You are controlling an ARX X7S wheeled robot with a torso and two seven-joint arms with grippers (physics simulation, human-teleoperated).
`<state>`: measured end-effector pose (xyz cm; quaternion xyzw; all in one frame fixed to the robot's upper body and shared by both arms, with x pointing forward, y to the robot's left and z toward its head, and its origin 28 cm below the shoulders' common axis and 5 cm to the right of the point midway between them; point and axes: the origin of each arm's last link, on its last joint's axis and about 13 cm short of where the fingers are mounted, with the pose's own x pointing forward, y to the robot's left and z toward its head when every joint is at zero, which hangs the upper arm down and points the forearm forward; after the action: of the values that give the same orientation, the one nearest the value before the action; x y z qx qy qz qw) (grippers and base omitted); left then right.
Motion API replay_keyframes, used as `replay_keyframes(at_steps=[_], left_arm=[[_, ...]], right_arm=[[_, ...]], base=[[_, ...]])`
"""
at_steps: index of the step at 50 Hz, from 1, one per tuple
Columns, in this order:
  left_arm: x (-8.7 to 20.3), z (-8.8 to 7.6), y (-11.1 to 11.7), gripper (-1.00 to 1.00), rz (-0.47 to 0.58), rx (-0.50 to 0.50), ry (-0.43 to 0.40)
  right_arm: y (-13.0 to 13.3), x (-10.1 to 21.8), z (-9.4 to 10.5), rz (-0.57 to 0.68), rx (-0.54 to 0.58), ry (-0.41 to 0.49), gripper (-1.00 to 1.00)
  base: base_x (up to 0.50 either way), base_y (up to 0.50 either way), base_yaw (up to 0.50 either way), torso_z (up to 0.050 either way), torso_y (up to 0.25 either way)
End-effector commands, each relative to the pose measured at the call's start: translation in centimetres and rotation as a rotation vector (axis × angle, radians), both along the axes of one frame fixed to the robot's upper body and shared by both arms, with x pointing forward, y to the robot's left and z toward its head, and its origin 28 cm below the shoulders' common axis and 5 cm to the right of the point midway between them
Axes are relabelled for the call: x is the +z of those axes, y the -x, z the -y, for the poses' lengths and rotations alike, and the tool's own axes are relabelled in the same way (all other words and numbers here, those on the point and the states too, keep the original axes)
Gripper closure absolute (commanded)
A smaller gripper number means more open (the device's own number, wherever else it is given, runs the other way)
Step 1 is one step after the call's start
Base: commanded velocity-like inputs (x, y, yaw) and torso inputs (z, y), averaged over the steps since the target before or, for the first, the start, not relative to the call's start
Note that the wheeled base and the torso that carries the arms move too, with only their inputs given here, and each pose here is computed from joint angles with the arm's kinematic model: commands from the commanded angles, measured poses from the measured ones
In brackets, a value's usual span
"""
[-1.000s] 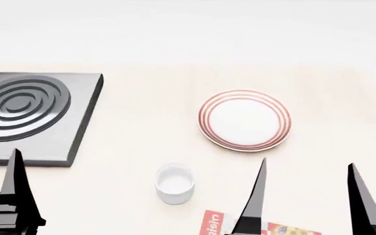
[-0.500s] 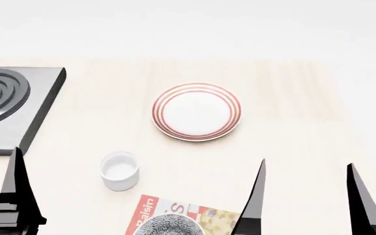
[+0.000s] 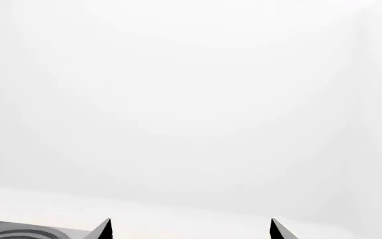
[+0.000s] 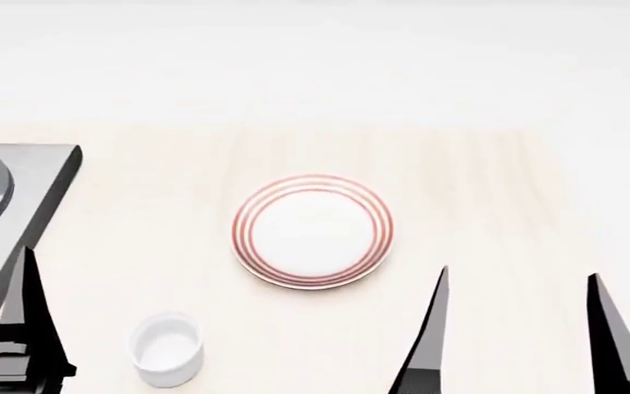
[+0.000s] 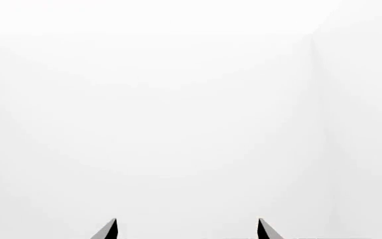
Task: Pick the akita bowl on the cookies box and place it on the plate.
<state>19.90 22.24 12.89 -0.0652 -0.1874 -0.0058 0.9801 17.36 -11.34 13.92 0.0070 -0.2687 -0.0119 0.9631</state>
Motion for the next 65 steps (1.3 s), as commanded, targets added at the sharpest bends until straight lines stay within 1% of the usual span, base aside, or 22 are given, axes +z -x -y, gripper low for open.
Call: replay_keyframes(at_steps=[1,4,5,7,17,38,41,42,43,45,50,52,53,65], left_arm=[[-0.03,-0.04,0.49,-1.0,0.029,-0.07,0.024],[0.0,-0.11,0.46,-1.0,0.029,-0.071,0.031],[-0.08,-0.27,0.31,-1.0,-0.012,-0.092,0.049],[0.0,-0.29,0.31,-1.0,-0.012,-0.093,0.049],[0.25,-0.41,0.07,-1.0,-0.049,-0.112,0.067],[0.15,-0.47,0.14,-1.0,-0.051,-0.108,0.066],[0.01,-0.44,0.1,-1.0,-0.048,-0.092,0.053],[-0.01,-0.43,0.08,-1.0,-0.032,-0.068,0.053],[-0.04,-0.48,-0.11,-1.0,-0.035,-0.019,0.055],[-0.1,-0.55,-0.24,-1.0,-0.059,-0.044,0.065],[-0.1,-0.72,-0.24,-1.0,-0.068,-0.089,0.095],[-0.09,-0.83,-0.3,-1.0,-0.067,-0.087,0.1],[-0.05,-0.93,-0.37,-1.0,-0.069,-0.079,0.127],[0.05,-1.0,-0.42,-1.0,-0.058,-0.058,0.104]], right_arm=[[-0.12,-0.22,-0.07,-0.01,-0.011,0.018,-1.0],[-0.06,-0.18,-0.04,-0.01,-0.01,0.02,-1.0],[-0.39,-0.25,0.09,-0.078,0.026,-0.004,-1.0],[-0.43,-0.18,0.14,-0.083,0.028,-0.009,-1.0],[-0.6,0.0,0.38,-0.094,0.016,-0.021,-1.0],[-0.48,0.24,0.58,-0.08,0.0,-0.018,-1.0],[-0.47,0.22,0.56,-0.079,-0.001,-0.017,-1.0],[-0.49,0.2,0.55,-0.08,-0.001,-0.016,-1.0],[-0.51,0.19,0.55,-0.08,-0.001,-0.016,-1.0],[-0.51,0.17,0.55,-0.081,-0.002,-0.015,-1.0],[-0.53,0.14,0.53,-0.081,-0.002,-0.014,-1.0],[-0.53,0.15,0.54,-0.081,-0.003,-0.013,-1.0],[-0.53,0.16,0.54,-0.081,-0.002,-0.012,-1.0],[-0.51,0.23,0.59,-0.078,-0.003,-0.01,-1.0]], base=[[0.0,0.0,0.0,0.05,0.0],[0.0,0.0,0.0,0.05,0.0],[0.0,0.0,0.0,0.05,0.0],[0.0,0.0,0.0,0.05,0.0],[0.0,0.0,0.0,0.05,0.0],[0.0,0.0,0.0,0.05,0.0],[0.0,0.0,0.0,0.05,0.0],[0.0,0.0,0.0,0.05,0.0],[0.0,0.0,0.0,0.05,0.0],[0.0,0.0,0.0,0.0,0.0],[0.0,0.0,0.0,0.0,0.0],[0.0,0.0,0.0,0.0,0.0],[0.0,0.0,0.0,0.0,0.0],[0.0,0.0,0.0,0.0,-0.242]])
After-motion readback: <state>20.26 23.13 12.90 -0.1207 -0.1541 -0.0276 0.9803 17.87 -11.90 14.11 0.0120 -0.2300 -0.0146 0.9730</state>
